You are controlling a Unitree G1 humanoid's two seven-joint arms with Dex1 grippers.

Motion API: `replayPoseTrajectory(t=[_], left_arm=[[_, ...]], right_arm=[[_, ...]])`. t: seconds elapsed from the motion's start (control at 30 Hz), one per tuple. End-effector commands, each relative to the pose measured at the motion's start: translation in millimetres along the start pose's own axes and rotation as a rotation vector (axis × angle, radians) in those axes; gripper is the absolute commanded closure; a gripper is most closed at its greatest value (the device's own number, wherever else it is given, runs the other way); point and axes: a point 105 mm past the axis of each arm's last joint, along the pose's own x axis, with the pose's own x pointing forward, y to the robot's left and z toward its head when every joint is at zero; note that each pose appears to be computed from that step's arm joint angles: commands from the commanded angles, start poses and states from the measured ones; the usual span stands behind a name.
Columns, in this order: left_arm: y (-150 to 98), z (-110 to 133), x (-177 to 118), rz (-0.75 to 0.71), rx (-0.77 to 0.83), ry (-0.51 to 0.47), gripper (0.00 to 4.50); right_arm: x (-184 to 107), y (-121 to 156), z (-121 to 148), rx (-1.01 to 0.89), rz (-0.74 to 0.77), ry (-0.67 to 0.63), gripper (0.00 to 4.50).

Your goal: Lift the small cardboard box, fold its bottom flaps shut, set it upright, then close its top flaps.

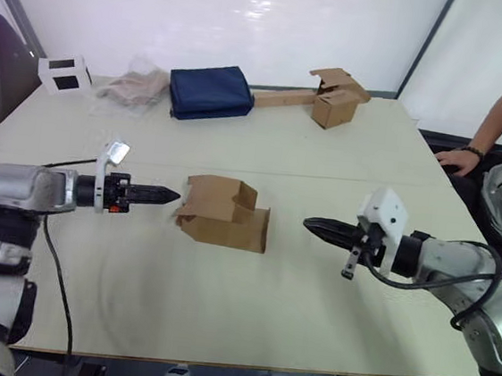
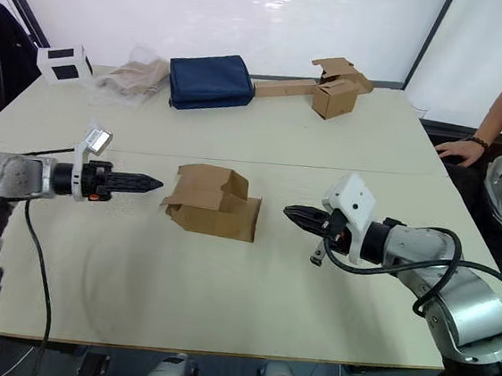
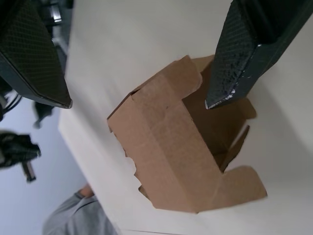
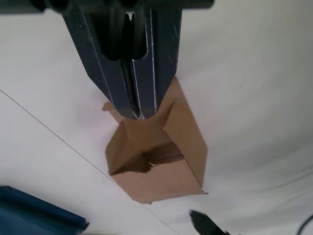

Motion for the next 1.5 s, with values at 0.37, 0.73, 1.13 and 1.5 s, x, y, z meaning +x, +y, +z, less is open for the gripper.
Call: replayPoseTrajectory(t=[0.37, 0.73, 1.13, 1.5], left_arm=[[9.9, 8.3, 29.1, -0.043, -0.142, -0.023, 0.06], [6.9, 14.0, 53.8, -0.088, -0.134, -0.038, 0.06], [3.1, 13.3, 73.2, -0.121, -0.117, -0.027, 0.06], [6.2, 15.0, 66.4, -0.100, -0.111, -0.035, 2.70]], right_arm=[[-9.1, 11.0, 8.4, -0.026, -0.048, -0.010, 4.50], [-11.8, 16.1, 10.0, -0.025, -0.053, 0.006, 4.50], [-22.2, 22.1, 9.7, -0.014, -0.068, 0.050, 4.50], [-21.4, 23.7, 9.8, -0.003, -0.075, 0.049, 4.50]])
